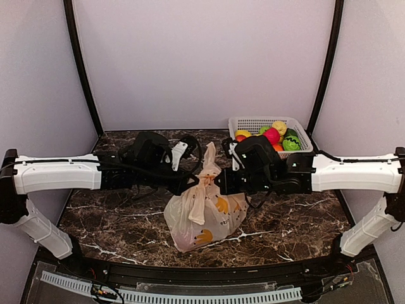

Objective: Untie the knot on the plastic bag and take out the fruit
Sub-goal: Untie the bag handles from the takeout bag.

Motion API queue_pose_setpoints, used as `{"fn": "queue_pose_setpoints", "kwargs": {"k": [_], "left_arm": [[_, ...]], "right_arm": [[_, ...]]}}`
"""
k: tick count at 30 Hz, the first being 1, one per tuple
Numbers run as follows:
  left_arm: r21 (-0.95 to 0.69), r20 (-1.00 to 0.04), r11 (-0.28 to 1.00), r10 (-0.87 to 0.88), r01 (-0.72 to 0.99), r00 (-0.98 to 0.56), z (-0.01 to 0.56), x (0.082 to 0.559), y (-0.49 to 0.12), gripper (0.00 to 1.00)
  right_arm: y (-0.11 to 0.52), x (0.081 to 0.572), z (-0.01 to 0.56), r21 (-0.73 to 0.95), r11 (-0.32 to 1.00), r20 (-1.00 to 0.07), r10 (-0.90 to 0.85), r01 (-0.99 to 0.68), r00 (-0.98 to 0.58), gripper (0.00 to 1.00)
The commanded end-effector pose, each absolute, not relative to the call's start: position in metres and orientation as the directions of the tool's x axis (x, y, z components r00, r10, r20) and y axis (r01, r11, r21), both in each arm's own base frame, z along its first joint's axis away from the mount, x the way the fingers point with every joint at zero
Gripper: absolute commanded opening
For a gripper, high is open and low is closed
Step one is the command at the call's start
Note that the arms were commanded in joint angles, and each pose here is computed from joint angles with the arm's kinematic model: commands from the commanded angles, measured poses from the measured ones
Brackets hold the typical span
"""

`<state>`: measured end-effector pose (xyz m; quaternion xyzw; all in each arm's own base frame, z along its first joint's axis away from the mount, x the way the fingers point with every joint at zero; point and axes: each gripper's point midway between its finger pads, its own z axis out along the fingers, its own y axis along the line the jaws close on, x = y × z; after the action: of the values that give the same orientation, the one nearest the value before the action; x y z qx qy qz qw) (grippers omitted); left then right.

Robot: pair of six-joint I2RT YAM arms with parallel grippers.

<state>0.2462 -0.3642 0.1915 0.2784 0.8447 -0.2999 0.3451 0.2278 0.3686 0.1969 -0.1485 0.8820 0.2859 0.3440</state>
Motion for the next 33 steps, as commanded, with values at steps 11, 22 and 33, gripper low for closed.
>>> {"fn": "queue_pose_setpoints", "kwargs": {"k": [11, 22, 33], "left_arm": [[-0.292, -0.765, 0.703, 0.236, 0.648, -0.600, 0.192, 0.239, -0.336, 0.01], [-0.328, -0.777, 0.652, 0.226, 0.683, -0.588, 0.193, 0.232, -0.343, 0.01], [-0.330, -0.801, 0.613, 0.220, 0.718, -0.556, 0.207, 0.230, -0.350, 0.01]], "right_arm": [[0.325, 0.239, 0.191, 0.422, 0.845, -0.666, 0.044, -0.328, -0.744, 0.00], [0.343, 0.217, 0.235, 0.463, 0.717, -0.722, -0.037, -0.522, -0.691, 0.27], [0.345, 0.209, 0.254, 0.445, 0.581, -0.722, -0.219, -0.682, -0.657, 0.90]]}}
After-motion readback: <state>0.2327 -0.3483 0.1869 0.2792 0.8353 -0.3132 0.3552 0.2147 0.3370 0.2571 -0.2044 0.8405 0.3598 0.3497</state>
